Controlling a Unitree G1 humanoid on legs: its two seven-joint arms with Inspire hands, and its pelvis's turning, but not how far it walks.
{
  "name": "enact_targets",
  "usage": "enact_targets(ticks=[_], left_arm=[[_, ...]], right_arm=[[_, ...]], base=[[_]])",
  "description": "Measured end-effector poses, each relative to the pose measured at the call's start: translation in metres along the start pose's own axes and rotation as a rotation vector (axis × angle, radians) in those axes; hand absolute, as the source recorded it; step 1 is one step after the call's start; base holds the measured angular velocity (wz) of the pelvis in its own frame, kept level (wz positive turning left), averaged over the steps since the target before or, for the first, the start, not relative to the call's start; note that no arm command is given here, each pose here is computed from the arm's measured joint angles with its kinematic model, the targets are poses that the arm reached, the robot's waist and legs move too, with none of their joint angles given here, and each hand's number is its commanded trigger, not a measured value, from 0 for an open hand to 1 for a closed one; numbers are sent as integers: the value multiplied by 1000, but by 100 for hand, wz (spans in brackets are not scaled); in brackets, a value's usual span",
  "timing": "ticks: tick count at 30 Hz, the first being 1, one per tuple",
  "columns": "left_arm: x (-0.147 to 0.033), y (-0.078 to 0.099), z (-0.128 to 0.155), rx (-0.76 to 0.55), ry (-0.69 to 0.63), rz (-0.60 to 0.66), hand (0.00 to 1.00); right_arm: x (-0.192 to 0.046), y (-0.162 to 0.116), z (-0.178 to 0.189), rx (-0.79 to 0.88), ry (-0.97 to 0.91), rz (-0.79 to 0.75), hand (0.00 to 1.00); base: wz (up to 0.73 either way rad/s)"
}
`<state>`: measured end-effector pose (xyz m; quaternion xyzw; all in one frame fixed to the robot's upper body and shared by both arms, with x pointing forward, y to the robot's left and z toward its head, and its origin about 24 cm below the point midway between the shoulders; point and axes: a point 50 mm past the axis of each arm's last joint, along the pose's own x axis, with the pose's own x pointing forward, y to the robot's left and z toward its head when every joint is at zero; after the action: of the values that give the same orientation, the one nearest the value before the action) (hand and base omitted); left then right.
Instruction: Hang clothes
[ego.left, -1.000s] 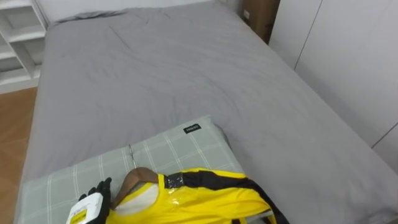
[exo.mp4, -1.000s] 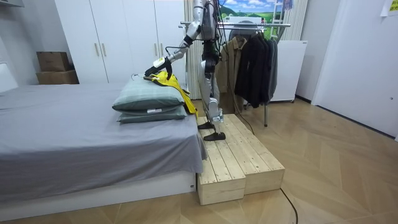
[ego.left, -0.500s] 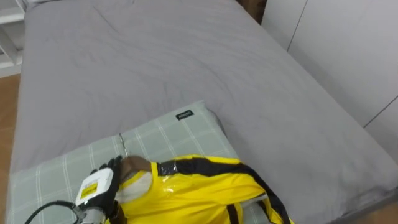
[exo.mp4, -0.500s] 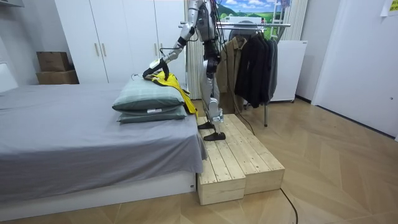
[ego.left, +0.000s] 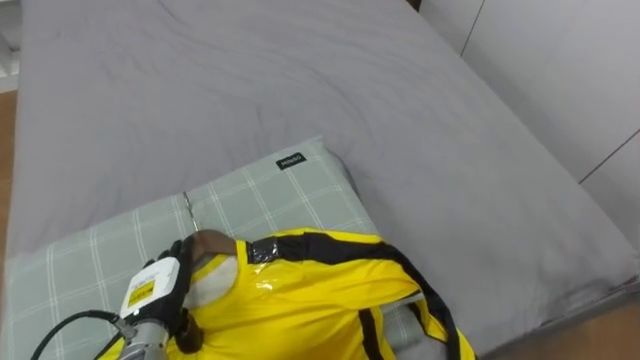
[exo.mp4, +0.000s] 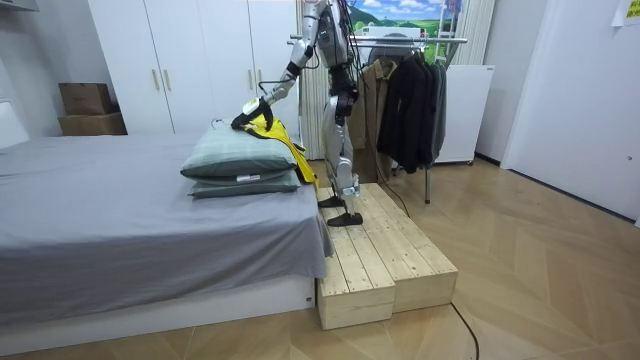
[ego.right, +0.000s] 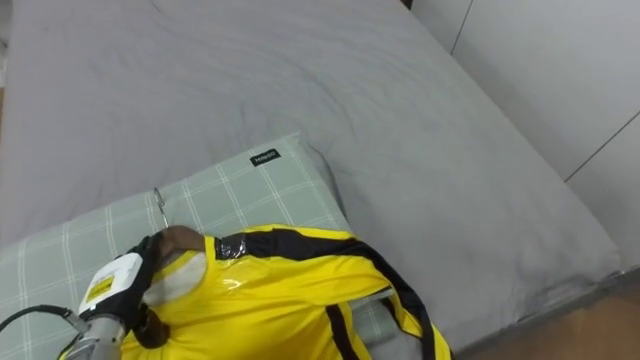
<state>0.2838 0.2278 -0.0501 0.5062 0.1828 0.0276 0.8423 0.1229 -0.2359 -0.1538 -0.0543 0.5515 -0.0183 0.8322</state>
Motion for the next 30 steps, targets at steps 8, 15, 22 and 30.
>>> enact_targets(ticks=[8, 15, 22, 30], left_arm=[[-1, -1, -9, 4, 40, 0, 0], [-5, -4, -19, -42, 95, 11, 0], [-7, -7, -22, -52, 113, 35, 0], [-11, -12, -26, -48, 131, 19, 0]], right_arm=[[1, 1, 4, -38, -4, -22, 0], [1, 1, 1, -41, 10, -46, 0], [1, 2, 3, -25, 6, -46, 0], [1, 2, 4, -24, 12, -44, 0]], base=[[1], [0], [0], [0]])
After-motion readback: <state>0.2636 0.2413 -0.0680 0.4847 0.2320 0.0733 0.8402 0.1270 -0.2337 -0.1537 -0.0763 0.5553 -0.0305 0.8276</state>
